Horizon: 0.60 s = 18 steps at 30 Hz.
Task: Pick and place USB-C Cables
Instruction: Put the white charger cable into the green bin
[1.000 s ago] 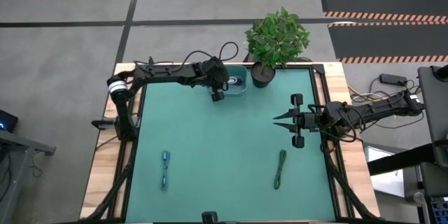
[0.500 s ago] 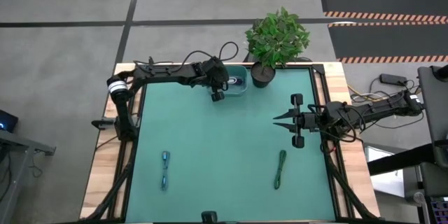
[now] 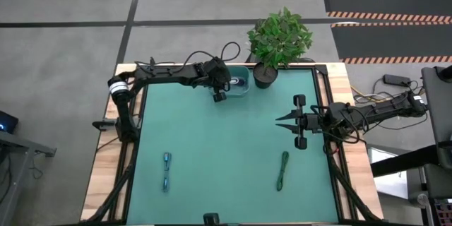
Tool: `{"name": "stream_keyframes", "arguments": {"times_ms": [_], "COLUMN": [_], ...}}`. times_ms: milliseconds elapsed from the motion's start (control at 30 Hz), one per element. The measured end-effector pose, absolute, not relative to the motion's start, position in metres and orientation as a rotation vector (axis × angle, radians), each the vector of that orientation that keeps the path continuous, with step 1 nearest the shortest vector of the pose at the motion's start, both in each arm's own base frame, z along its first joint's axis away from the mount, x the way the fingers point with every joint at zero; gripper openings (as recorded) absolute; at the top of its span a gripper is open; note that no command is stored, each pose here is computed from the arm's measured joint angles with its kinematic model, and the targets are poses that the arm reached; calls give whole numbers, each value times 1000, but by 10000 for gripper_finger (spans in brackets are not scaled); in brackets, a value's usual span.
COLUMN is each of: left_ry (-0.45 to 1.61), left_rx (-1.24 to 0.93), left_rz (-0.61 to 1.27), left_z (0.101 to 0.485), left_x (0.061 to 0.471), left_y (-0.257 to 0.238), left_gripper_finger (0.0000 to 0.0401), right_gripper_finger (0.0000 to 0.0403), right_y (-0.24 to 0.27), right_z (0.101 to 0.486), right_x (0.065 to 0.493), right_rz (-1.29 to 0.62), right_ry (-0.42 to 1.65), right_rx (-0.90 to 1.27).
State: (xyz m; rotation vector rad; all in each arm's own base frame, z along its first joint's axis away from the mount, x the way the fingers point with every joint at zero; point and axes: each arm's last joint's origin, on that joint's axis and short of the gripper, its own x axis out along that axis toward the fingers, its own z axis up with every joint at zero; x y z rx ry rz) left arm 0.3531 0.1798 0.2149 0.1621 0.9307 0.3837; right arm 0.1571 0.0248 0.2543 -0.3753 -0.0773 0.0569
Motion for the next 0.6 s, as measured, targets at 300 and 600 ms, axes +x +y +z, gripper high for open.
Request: {"name": "stream_keyframes", "arguments": {"times_ms": [300,600], "left_ry": [914,879], "left_rx": [166,173], "left_rz": [388,397], "left_z": [216,215], "left_x": [354,356], "left_y": [180,181], "left_gripper_finger": [27,27], "right_gripper_finger": [59,59], "right_y": [25,25], "right_z": [254,254], "right_x": [157,157], "right_rz": [58,58], "right_ry": [-77,-77], "right_rx": [-376,-374]}}
